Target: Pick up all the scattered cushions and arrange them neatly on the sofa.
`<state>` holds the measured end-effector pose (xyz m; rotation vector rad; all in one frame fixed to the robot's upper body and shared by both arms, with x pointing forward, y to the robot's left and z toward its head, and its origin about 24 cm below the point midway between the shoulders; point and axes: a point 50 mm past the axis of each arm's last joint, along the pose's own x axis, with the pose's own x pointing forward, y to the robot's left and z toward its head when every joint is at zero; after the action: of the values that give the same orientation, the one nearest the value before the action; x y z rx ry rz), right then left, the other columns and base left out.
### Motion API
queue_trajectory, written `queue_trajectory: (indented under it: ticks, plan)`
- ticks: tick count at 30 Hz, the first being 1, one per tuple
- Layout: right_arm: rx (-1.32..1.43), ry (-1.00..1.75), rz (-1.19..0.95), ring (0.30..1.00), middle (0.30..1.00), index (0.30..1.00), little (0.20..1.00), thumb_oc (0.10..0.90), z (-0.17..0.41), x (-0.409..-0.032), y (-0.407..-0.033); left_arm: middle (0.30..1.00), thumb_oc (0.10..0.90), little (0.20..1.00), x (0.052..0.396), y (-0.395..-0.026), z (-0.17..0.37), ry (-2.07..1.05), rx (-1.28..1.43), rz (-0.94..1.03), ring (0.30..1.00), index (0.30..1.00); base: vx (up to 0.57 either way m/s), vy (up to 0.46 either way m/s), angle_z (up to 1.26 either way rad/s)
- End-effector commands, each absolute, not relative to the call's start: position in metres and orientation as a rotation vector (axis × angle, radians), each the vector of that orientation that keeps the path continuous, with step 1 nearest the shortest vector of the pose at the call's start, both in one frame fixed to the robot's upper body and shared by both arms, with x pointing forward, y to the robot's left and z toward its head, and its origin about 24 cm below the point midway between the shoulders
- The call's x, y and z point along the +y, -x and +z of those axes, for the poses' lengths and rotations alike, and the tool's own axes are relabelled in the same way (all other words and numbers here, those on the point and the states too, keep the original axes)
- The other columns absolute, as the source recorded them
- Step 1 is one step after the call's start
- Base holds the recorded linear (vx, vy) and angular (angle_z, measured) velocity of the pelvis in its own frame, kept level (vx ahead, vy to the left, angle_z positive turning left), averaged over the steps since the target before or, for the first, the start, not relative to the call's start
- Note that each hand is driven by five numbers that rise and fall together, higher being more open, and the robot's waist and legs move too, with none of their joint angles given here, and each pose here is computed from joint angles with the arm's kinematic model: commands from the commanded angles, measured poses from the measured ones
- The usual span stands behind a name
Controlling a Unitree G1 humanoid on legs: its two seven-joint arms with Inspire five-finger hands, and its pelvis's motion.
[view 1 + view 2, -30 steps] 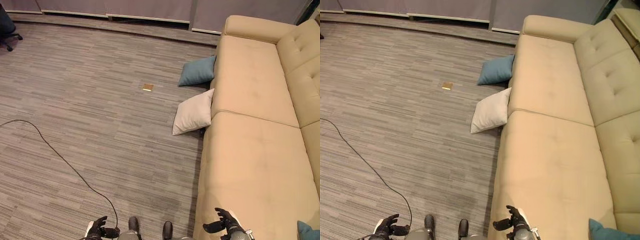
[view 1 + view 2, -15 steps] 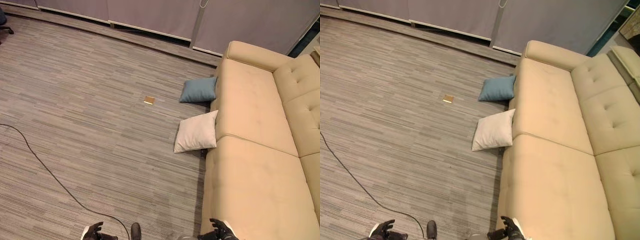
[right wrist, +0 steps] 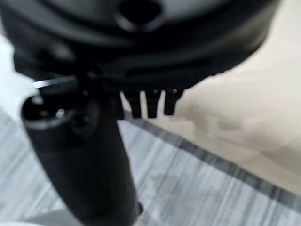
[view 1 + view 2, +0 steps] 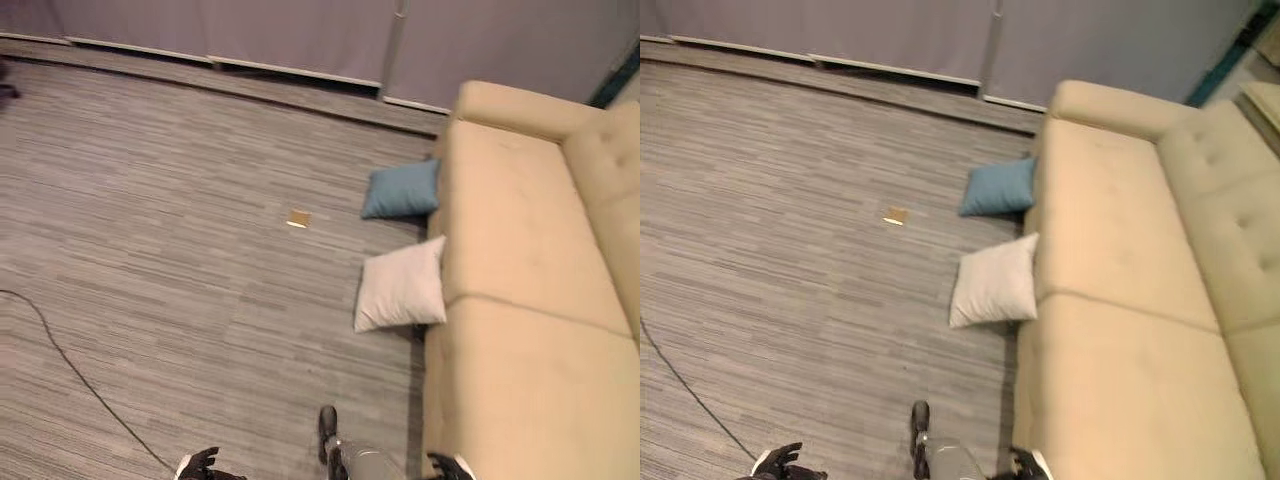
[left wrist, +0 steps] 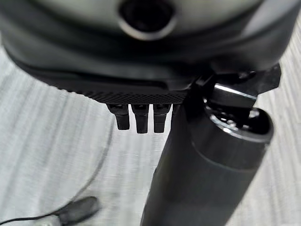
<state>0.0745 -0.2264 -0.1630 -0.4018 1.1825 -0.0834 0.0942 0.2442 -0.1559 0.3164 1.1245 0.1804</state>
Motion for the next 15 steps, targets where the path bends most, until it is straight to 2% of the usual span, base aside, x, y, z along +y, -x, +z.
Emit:
queue_trajectory:
  ticks: [1,8,12,15]
  plan:
    - [1.058,0.444,-0.116,0.9,0.9,0.9,0.9,0.8,-0.15,-0.24,-0.111,0.9,0.8,0.9,0.26,-0.111,-0.145,-0.359,1.04,0.203,0.9,0.9,0.16,-0.097,0.08]
    - [1.061,0.464,-0.121,0.9,0.9,0.9,0.9,0.8,-0.149,-0.245,-0.116,0.9,0.8,0.9,0.262,-0.111,-0.145,-0.357,1.044,0.203,0.9,0.9,0.23,0.016,-0.34]
    - [1.056,0.492,-0.111,0.9,0.9,0.9,0.9,0.8,-0.148,-0.246,-0.118,0.9,0.8,0.9,0.259,-0.11,-0.146,-0.358,1.047,0.189,0.9,0.9,0.44,0.285,-0.37]
    - [1.066,0.485,-0.092,0.9,0.9,0.9,0.9,0.8,-0.151,-0.239,-0.114,0.9,0.8,0.9,0.261,-0.104,-0.147,-0.379,1.07,0.18,0.9,0.9,0.35,0.312,-0.96]
